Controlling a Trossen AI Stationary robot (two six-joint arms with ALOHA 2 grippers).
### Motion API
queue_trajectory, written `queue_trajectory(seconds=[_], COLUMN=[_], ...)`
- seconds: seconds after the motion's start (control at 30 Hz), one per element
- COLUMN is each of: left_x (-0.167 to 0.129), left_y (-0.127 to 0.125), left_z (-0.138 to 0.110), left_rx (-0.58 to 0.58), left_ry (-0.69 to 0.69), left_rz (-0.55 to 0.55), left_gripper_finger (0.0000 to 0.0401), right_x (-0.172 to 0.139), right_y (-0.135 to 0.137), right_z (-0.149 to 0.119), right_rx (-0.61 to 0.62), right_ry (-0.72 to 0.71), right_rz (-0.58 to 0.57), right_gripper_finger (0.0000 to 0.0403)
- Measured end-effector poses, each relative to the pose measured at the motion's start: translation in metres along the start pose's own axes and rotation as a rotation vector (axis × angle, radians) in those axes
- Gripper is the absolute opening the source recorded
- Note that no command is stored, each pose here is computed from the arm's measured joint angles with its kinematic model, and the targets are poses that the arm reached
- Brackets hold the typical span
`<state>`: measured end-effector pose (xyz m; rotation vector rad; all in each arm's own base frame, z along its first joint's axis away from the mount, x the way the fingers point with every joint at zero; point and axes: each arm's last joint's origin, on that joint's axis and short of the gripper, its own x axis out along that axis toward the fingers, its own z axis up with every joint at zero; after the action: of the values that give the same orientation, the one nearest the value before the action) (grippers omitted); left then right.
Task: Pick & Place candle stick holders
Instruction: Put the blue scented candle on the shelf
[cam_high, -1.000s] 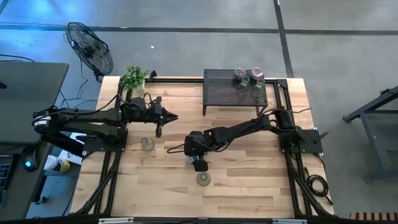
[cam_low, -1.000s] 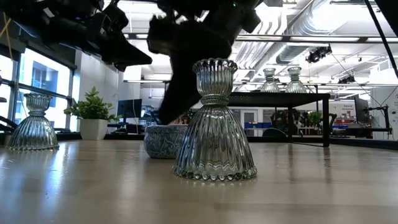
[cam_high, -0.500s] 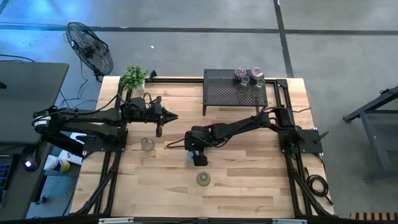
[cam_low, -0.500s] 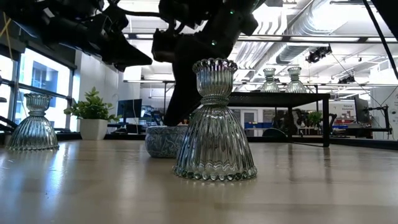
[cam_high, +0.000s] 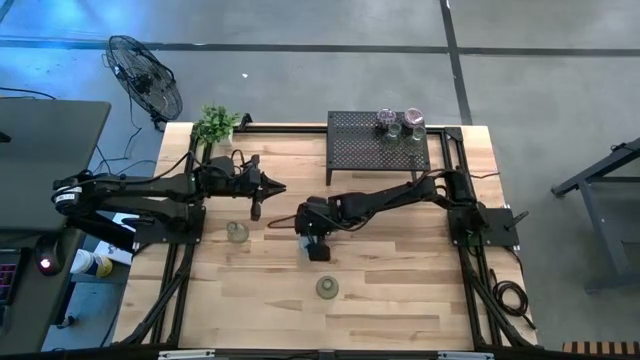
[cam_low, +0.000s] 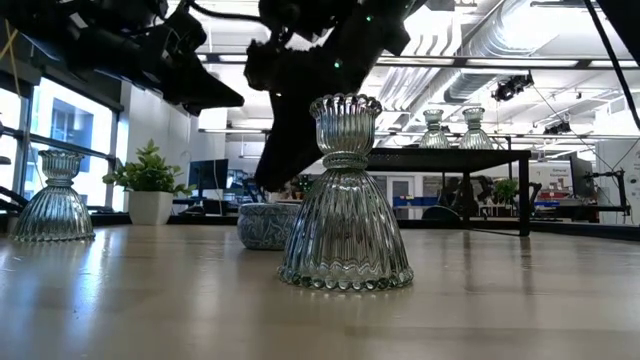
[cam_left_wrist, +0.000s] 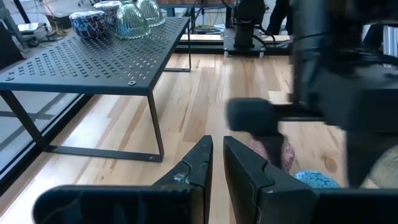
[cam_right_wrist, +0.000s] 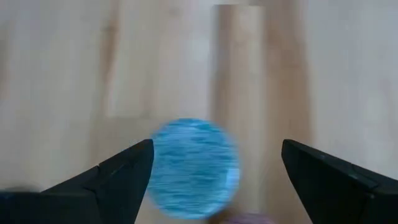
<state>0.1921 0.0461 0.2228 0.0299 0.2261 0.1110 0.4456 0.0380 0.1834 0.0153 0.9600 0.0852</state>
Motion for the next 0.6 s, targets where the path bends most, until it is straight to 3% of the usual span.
queue_trajectory(seconds=[0.2, 0.6], left_x=[0.0, 0.0], left_y=[0.0, 0.0], left_z=[0.0, 0.0], left_rx=[0.0, 0.0], left_ry=[0.0, 0.0], left_rz=[0.0, -0.001], left_gripper_finger=[0.0037, 0.0037], right_x=[0.003, 0.013], right_y=[0.012, 0.01], right_z=[-0.002, -0.005], right_rx=[-0.047, -0.066], right_ry=[0.0, 0.013], right_rz=[0.011, 0.04], right_gripper_finger=[0.0346, 0.0346])
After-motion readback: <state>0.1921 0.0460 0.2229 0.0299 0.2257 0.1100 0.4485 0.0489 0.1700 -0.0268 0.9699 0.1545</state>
